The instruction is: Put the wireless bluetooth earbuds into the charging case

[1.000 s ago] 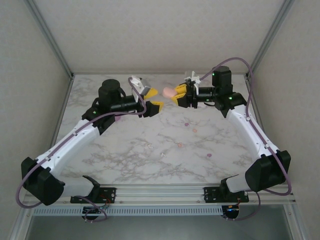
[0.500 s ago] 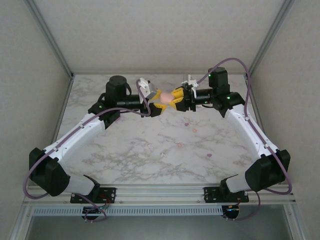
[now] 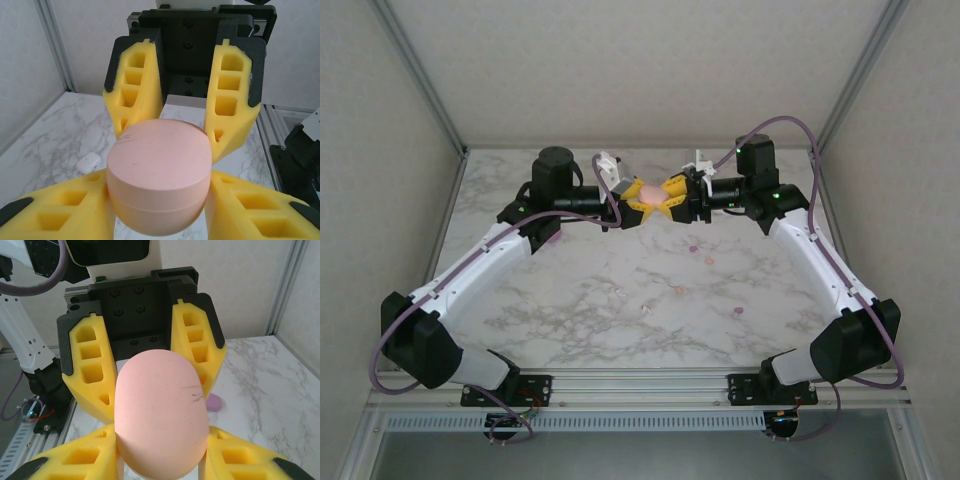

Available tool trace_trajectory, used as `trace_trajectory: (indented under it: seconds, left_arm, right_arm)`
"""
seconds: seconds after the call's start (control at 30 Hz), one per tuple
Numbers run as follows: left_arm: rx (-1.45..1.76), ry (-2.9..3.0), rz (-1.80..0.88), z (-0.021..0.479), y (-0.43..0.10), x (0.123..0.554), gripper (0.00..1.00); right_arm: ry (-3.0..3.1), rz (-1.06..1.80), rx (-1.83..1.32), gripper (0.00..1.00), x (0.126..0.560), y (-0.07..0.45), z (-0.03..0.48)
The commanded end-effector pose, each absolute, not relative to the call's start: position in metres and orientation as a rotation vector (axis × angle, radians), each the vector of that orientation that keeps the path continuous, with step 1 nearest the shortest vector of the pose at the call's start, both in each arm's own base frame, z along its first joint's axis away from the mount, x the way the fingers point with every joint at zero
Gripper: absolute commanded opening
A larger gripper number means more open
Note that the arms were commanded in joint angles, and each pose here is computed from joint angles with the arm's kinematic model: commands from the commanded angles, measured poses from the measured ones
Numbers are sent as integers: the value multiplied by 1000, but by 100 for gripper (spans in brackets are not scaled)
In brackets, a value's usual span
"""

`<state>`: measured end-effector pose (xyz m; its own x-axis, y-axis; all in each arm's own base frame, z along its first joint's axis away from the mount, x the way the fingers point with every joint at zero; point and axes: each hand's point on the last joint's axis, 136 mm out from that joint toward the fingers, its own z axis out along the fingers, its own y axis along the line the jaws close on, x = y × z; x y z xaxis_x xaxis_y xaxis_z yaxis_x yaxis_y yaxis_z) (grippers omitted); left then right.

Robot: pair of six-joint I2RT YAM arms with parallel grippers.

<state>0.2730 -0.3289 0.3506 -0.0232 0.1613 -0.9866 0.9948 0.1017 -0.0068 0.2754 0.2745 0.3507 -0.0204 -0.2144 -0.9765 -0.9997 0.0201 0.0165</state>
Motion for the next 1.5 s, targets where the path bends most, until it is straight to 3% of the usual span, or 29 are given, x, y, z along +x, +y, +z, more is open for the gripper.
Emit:
trace_trajectory:
  seconds: [0.0,0.33,0.63,0.77,1.07,1.47]
  left_arm:
    - [1252,1342,-1092,366,-330,270,44]
    - [1248,1349,-1113,368,-332,270,46]
    - [1255,1359,-1119,365,-332,269,38]
    - [1256,1357,-1105,364,-331,269,28]
    - [1251,1333,-1084,360,-327,264,21]
    - [1246,1327,-1085,362,-327,263,20]
  right_arm:
    - [1321,1084,-1369,36,270,278,360]
    - [1319,1045,-1347,38,274,277,359]
    - [1314,1042,-1339,38,274,277,361]
    - [1368,1042,-1305,44,279,276,361]
    - [1577,1137,-1131,54,296,266,357]
    - [1743,1130,-927,61,325,258,361]
